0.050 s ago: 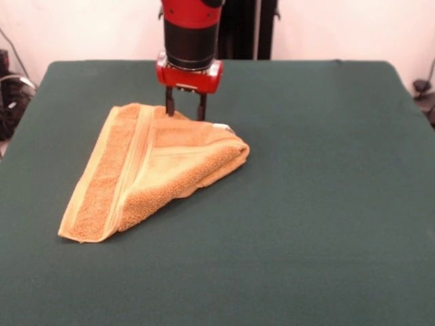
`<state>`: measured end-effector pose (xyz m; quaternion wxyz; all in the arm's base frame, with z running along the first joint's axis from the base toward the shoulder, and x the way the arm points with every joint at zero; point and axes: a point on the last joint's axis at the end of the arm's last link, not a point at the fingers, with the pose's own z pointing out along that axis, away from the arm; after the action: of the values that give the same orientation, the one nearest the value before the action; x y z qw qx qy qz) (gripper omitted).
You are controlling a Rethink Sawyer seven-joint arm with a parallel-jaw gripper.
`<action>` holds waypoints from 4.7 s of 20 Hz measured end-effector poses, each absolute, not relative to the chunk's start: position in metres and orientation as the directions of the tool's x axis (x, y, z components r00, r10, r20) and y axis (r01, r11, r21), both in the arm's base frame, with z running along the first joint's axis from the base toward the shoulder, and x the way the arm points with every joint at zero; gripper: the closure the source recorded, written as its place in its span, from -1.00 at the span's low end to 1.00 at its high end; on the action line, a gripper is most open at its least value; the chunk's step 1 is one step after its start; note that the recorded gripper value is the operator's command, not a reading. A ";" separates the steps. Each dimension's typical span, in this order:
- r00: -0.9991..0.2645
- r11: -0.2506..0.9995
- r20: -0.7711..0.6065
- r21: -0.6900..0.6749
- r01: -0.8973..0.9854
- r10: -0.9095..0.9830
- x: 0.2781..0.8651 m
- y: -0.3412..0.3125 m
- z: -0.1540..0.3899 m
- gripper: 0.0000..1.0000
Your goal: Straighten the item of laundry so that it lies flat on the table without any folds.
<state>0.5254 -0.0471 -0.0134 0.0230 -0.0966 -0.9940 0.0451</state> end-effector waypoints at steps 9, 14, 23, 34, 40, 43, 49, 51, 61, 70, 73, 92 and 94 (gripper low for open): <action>-0.969 0.967 0.019 -0.070 0.245 0.247 0.541 -0.041 -0.001 -1.00; -0.959 0.959 0.019 -0.038 0.282 0.283 0.547 -0.027 -0.001 -1.00; -0.943 0.943 0.013 -0.002 0.332 0.332 0.541 -0.006 -0.002 -1.00; -0.933 0.934 0.048 0.007 0.358 0.357 0.525 0.001 -0.008 -1.00; -0.931 0.932 0.042 0.014 0.363 0.362 0.522 0.005 -0.019 -1.00; -0.932 0.932 0.031 0.014 0.361 0.361 0.520 0.012 -0.026 -1.00; -0.946 0.946 0.021 -0.026 0.324 0.324 0.514 0.023 -0.027 -1.00; -0.947 0.946 0.017 -0.033 0.321 0.322 0.515 0.022 -0.026 -1.00; -0.936 0.933 -0.044 -0.078 0.350 0.348 0.534 -0.014 -0.016 -1.00; -0.925 0.923 -0.084 -0.081 0.376 0.370 0.556 -0.037 -0.012 -1.00; -0.920 0.918 -0.093 -0.081 0.388 0.381 0.563 -0.047 -0.011 -1.00; -0.881 0.885 -0.089 -0.007 0.466 0.464 0.574 -0.079 -0.003 -1.00; -0.876 0.880 -0.083 0.014 0.475 0.475 0.573 -0.078 0.000 -1.00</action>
<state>0.5728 -0.0785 -0.0001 -0.0419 -0.2453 -0.9685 0.0034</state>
